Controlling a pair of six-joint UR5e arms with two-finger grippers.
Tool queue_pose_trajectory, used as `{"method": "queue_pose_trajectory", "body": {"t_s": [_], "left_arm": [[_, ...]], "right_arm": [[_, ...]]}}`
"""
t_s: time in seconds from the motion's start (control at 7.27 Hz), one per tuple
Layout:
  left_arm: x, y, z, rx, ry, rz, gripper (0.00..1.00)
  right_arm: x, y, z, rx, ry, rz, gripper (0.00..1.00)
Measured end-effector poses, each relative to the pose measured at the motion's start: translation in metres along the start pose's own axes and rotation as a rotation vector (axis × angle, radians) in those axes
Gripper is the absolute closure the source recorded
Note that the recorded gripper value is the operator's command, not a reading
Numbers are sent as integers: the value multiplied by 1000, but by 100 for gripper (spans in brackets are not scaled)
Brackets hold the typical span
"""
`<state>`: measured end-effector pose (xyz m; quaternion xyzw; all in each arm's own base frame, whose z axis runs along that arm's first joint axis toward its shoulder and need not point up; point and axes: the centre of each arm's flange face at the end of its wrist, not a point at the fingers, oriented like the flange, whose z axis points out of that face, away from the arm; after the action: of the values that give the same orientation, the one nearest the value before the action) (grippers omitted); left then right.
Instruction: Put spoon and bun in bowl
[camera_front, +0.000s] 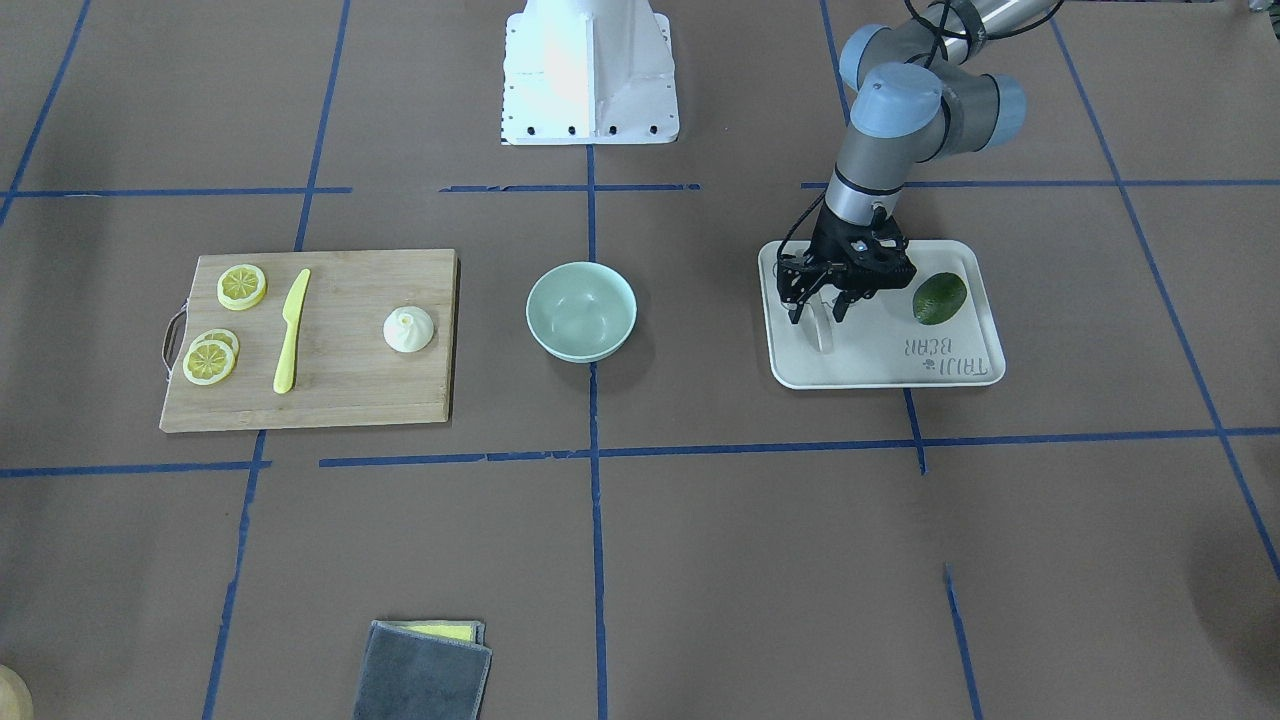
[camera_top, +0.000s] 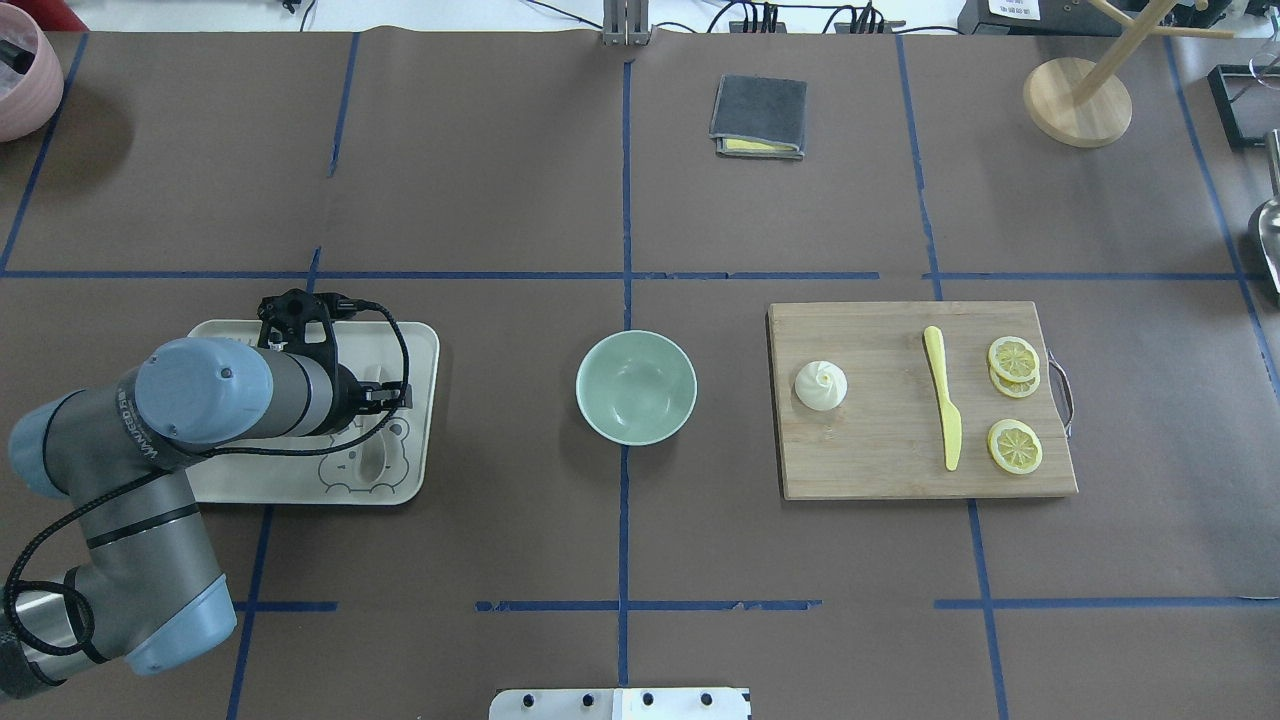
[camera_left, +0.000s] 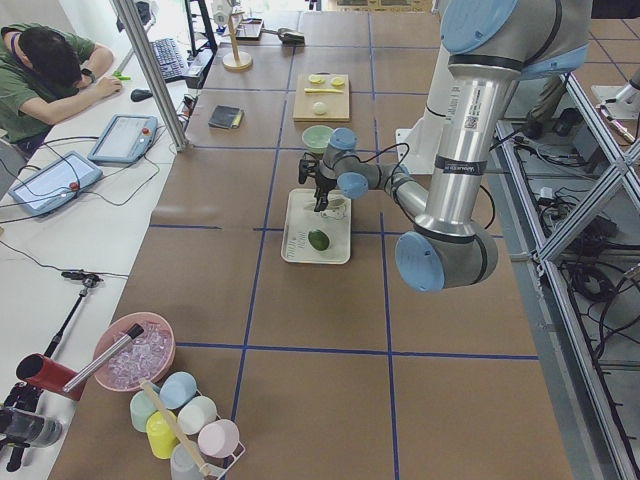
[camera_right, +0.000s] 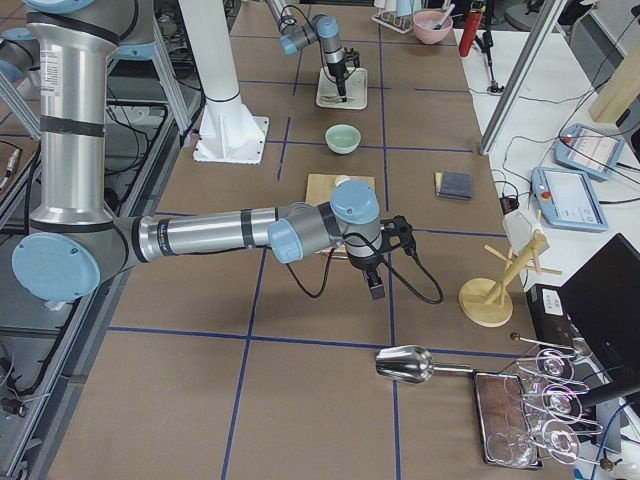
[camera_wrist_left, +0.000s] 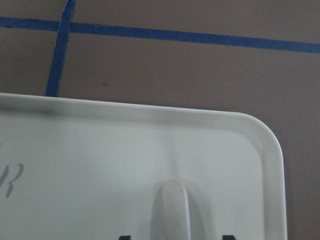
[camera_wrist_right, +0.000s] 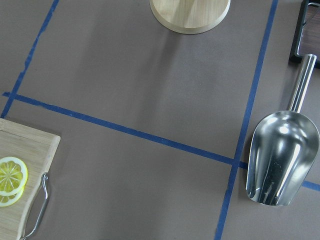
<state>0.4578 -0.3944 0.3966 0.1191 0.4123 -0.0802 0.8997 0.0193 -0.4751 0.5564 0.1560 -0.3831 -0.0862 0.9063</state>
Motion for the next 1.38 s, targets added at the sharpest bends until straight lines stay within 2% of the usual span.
{"method": "queue_pose_trajectory", "body": {"t_s": [0.55,0.83,1.1,1.38], "left_arm": [[-3,-2,-3,18,-5,-1,100],[13,-7,-21,28,-2,-23,100],[63,-19,-43,39,11,-183,100],[135,-41,-60,90,3,-395,100]], "right_arm": [[0,-1,0,1,0,-1,0],[-1,-1,0,2,0,-3,0],[-1,-1,0,3,0,-2,0],[-1,-2,0,2,-1,-1,0]]}}
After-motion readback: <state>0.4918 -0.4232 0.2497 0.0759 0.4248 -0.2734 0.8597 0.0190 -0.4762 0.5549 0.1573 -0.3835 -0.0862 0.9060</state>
